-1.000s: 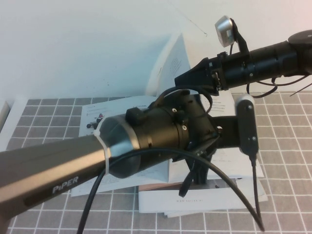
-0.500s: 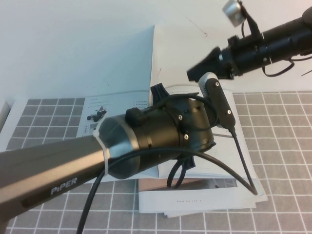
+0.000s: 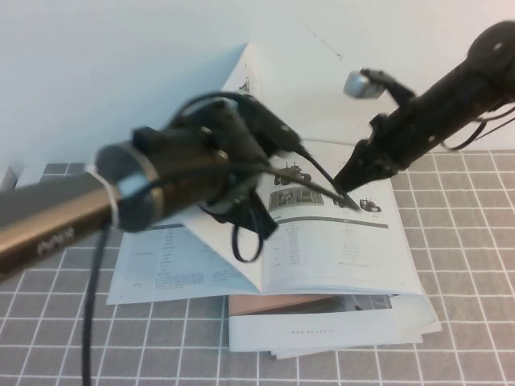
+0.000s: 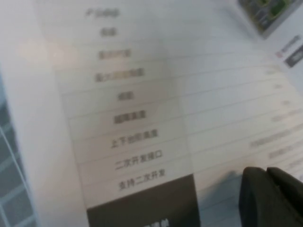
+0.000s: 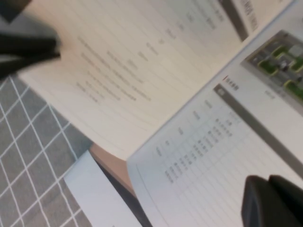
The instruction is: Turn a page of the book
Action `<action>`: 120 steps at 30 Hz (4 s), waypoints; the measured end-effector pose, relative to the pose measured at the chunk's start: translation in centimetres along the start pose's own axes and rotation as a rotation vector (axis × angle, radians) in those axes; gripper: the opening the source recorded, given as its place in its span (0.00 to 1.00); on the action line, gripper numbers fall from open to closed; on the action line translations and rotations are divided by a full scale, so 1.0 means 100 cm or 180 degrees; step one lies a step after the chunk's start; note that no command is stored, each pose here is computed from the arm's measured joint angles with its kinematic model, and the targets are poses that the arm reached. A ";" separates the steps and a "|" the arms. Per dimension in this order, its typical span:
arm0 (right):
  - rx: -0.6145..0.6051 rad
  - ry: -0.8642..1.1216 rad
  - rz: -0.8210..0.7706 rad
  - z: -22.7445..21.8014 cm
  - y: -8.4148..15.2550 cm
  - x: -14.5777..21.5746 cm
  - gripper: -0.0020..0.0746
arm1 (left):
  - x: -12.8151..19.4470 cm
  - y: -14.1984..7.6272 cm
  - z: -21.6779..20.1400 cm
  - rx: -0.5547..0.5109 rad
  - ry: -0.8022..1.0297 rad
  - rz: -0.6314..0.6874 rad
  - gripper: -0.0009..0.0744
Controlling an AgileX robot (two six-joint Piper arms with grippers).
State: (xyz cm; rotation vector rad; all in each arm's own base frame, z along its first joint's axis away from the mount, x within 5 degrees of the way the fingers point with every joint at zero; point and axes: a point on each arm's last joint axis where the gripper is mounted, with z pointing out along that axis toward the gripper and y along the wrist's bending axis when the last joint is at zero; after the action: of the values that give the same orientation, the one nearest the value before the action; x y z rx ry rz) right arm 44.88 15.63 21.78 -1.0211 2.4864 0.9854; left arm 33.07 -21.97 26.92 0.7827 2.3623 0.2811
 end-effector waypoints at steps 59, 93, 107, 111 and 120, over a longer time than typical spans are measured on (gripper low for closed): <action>0.0351 0.0637 0.0156 0.084 -0.038 0.014 0.02 | 0.030 0.016 0.122 0.1511 0.0194 -0.0749 0.01; 0.2832 -0.0806 -0.0706 -0.259 0.135 -0.023 0.02 | 0.063 0.135 -0.221 0.0126 -0.1368 -0.0900 0.01; 0.2794 -0.0504 -0.0402 -0.231 0.173 0.107 0.02 | 0.193 0.088 -0.198 -0.0127 -0.1614 -0.0913 0.01; 0.2934 -0.0740 -0.0468 -0.205 0.177 0.155 0.02 | 0.232 0.062 -0.164 0.0061 -0.1674 -0.1268 0.01; 0.3026 -0.1392 -0.0355 -0.145 0.185 0.258 0.02 | 0.270 0.032 -0.127 0.0235 -0.2095 -0.1351 0.01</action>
State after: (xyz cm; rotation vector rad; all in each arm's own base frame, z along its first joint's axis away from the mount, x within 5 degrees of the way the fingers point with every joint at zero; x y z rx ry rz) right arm 13.57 2.09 29.02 -0.5302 2.0772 -0.0711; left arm 9.68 -3.35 24.66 0.3130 1.8456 -0.2185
